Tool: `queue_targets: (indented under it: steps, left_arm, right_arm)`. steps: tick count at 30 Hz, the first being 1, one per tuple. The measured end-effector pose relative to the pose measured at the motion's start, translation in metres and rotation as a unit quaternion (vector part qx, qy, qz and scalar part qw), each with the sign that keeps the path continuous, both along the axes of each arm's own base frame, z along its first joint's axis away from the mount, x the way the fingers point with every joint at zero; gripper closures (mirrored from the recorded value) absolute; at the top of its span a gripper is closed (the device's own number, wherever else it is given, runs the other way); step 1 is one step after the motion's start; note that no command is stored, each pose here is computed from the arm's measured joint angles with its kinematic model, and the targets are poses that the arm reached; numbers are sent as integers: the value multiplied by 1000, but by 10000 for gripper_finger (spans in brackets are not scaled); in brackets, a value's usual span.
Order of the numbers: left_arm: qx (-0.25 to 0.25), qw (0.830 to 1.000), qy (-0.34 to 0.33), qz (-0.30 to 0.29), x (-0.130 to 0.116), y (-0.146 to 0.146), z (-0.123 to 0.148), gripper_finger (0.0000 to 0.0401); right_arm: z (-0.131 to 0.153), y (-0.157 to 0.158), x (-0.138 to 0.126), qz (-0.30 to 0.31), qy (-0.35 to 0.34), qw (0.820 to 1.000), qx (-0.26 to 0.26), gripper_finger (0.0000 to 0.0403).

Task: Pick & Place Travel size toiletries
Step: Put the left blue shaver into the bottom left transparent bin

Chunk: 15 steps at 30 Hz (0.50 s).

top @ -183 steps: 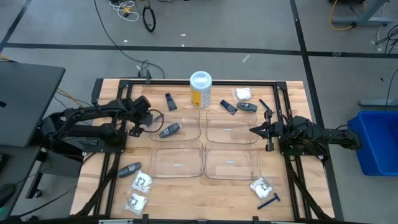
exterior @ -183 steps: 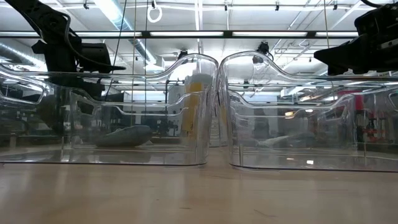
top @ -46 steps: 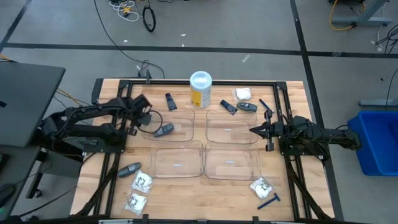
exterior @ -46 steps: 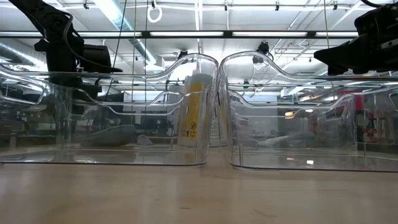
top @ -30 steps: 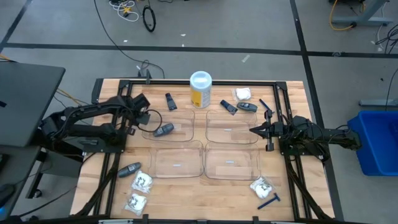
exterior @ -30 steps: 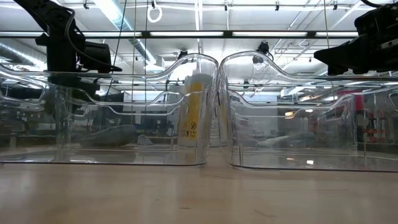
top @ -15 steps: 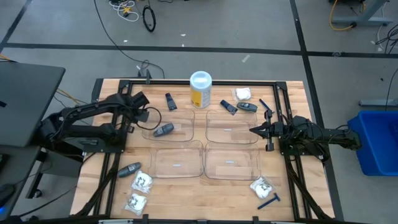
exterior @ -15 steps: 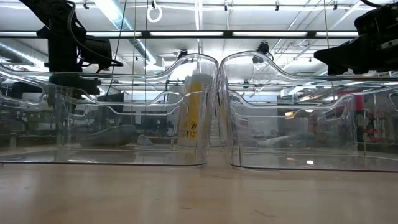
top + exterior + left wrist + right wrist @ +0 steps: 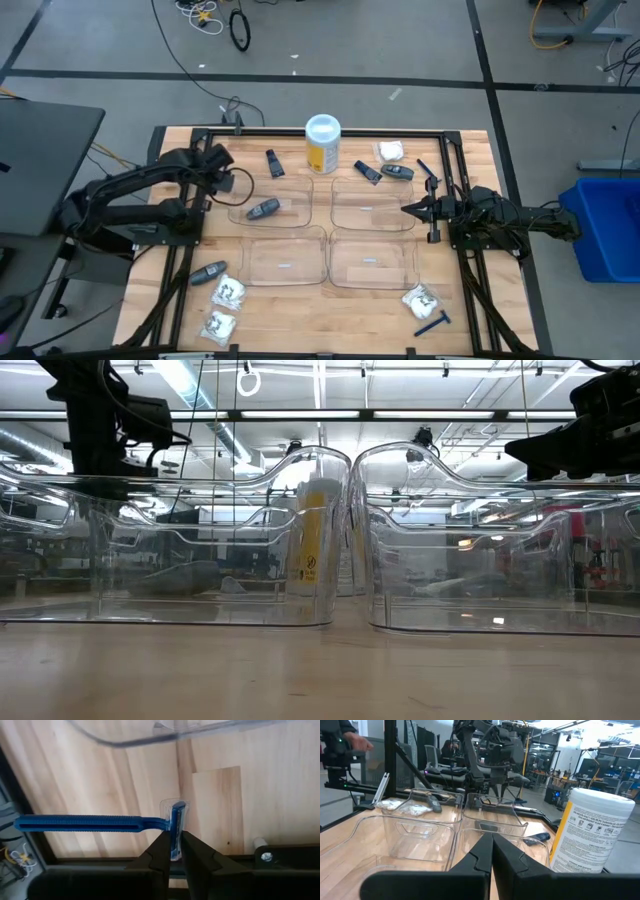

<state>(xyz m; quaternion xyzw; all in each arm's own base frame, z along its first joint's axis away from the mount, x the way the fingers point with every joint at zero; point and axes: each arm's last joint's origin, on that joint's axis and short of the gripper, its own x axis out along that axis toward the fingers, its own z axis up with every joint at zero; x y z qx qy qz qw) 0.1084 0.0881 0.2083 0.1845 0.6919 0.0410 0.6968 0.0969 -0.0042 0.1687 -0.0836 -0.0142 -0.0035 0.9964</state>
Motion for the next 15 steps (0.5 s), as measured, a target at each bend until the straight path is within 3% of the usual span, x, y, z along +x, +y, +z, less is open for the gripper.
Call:
queue_targets:
  steps: [15]
  left_arm:
    - [15, 1000, 10, 14, -11, -7, 10, 356]
  right_arm:
    - [0, 0, 0, 0, 0, 1000, 0, 390]
